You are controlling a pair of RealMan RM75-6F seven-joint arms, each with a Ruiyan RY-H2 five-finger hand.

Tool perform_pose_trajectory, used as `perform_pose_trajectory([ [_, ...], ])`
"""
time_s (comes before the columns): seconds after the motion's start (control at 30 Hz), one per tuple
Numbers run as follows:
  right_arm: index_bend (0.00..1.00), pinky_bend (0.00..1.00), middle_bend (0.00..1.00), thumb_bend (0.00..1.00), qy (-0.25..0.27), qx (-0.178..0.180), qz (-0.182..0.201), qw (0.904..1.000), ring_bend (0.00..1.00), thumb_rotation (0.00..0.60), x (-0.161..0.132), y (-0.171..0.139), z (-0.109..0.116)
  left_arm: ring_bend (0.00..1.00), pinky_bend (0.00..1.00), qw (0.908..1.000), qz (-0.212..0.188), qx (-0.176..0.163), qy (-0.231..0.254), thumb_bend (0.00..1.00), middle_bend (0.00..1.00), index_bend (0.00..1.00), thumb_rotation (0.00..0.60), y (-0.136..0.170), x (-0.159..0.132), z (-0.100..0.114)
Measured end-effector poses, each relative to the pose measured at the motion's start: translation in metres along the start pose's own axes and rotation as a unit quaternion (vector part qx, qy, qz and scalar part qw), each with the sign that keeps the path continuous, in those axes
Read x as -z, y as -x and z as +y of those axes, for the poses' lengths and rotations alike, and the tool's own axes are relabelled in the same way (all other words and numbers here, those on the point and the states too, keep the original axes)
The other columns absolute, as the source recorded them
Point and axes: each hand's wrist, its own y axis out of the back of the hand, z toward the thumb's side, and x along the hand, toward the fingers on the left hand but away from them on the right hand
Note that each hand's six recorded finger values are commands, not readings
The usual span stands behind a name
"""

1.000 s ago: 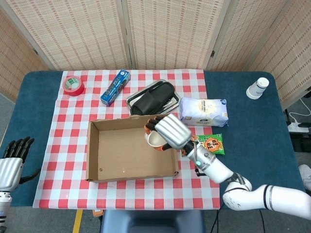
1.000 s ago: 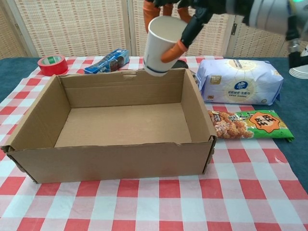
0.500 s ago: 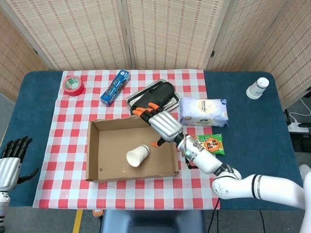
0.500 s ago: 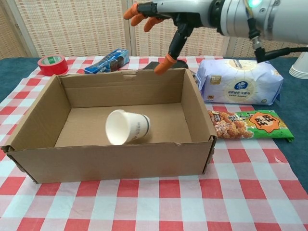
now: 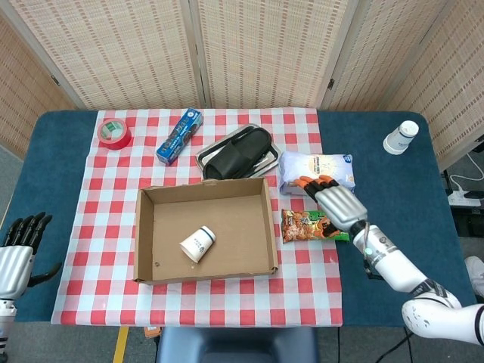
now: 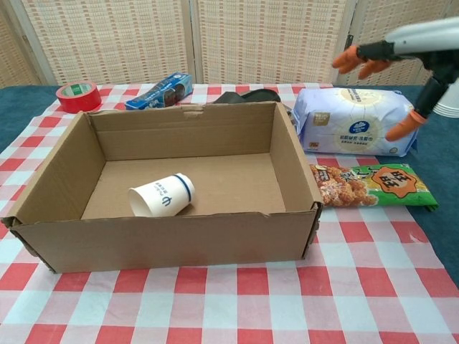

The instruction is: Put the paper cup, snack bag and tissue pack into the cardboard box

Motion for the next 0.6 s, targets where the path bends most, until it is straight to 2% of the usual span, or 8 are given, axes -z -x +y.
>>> perform_pose_trajectory([
  [0.13,0.00,0.10,0.00,0.00,0.014,-0.023,-0.029,0.9992,0.00,0.600,0.036,-0.013,-0.028,0.00,0.00,1.0000,0.000,-0.001,0.000,0.22,0.00,0.00,0.600,0.001,0.000,-0.001],
  [0.27,0.00,0.10,0.00,0.00,0.007,-0.032,-0.048,0.9983,0.00,0.600,0.063,-0.017,-0.048,0.00,0.00,1.0000,0.000,-0.001,0.000,0.22,0.00,0.00,0.600,0.002,0.000,-0.001],
  [0.43,0.01,0.10,0.00,0.00,0.012,-0.041,-0.058,0.9974,0.00,0.600,0.082,-0.016,-0.067,0.00,0.00,1.0000,0.000,-0.001,0.000,0.22,0.00,0.00,0.600,0.002,0.000,-0.001],
  [0.6,0.02,0.10,0.00,0.00,0.021,-0.051,-0.063,0.9964,0.00,0.600,0.087,-0.011,-0.079,0.00,0.00,1.0000,0.000,-0.002,0.001,0.22,0.00,0.00,0.600,0.002,0.000,-0.001],
])
